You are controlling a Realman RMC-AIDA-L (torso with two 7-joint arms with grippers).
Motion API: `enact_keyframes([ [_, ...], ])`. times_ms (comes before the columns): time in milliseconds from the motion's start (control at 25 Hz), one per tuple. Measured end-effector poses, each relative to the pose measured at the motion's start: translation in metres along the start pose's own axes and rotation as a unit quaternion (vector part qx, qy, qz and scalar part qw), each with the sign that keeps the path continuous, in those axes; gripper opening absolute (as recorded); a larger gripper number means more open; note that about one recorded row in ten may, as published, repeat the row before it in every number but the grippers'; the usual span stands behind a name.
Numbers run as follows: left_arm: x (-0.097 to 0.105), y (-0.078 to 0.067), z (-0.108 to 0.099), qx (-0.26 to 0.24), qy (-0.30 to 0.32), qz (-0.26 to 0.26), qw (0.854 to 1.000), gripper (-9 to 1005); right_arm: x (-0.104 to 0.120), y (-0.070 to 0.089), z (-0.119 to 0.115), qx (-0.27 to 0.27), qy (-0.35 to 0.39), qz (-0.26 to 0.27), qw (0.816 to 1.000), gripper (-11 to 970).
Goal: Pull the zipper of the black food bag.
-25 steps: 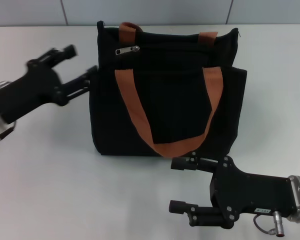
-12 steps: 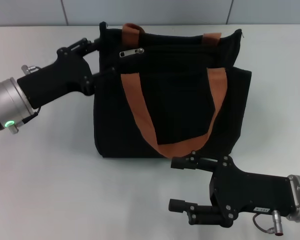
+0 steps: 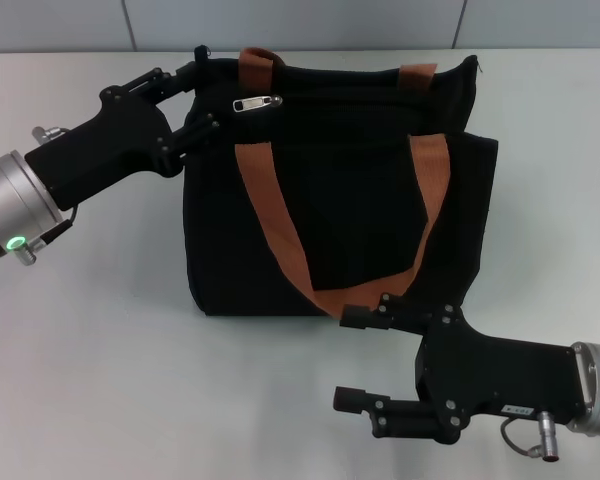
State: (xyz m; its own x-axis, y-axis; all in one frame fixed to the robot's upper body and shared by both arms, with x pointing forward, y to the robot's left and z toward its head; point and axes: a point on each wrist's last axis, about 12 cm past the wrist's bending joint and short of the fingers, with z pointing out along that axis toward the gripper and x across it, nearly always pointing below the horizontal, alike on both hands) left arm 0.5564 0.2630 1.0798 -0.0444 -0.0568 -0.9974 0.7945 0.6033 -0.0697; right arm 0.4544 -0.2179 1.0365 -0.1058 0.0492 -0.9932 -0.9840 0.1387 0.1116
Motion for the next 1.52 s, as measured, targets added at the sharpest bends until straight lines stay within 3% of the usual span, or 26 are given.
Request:
enact_keyframes([
  [80, 0.0, 0.0, 0.0, 0.001, -0.001, -0.001, 1.0, 694, 0.0, -0.001, 0.001, 0.0, 0.0, -0.001, 1.0, 747],
  [120, 0.0, -0.001, 0.0, 0.004, -0.002, -0.005, 1.0, 585, 0.0, -0.001, 0.001, 0.0, 0.0, -0.001, 1.0, 747],
  [400, 0.001, -0.004, 0.003, 0.012, -0.007, -0.009, 1.0, 377, -0.001, -0.002, 0.0, 0.014, -0.009, 0.0, 1.0, 747],
  [800, -0.001, -0.011, 0.016, 0.031, -0.02, -0.012, 0.999, 160, 0.0, 0.007, -0.008, 0.079, -0.068, -0.002, 0.994, 746],
  [840, -0.001, -0.012, 0.017, 0.034, -0.021, -0.011, 0.999, 138, 0.0, 0.007, -0.01, 0.106, -0.085, -0.005, 0.991, 746],
  [1080, -0.01, -0.016, 0.043, 0.048, -0.054, -0.018, 0.997, 19, -0.003, 0.007, -0.014, 0.162, -0.133, -0.002, 0.978, 745],
  [1240, -0.018, -0.022, 0.056, 0.075, -0.072, -0.014, 0.994, 20, -0.008, 0.006, -0.019, 0.181, -0.171, 0.027, 0.968, 745],
  [1360, -0.024, -0.027, 0.059, 0.097, -0.089, -0.012, 0.991, 20, -0.012, 0.0, -0.025, 0.202, -0.217, 0.103, 0.95, 745],
  [1400, -0.025, -0.028, 0.059, 0.102, -0.094, -0.013, 0.99, 19, -0.012, 0.0, -0.025, 0.202, -0.217, 0.103, 0.95, 745],
  [1520, -0.028, -0.035, 0.062, 0.126, -0.108, -0.01, 0.986, 20, -0.019, -0.005, -0.025, 0.181, -0.256, 0.177, 0.933, 745],
])
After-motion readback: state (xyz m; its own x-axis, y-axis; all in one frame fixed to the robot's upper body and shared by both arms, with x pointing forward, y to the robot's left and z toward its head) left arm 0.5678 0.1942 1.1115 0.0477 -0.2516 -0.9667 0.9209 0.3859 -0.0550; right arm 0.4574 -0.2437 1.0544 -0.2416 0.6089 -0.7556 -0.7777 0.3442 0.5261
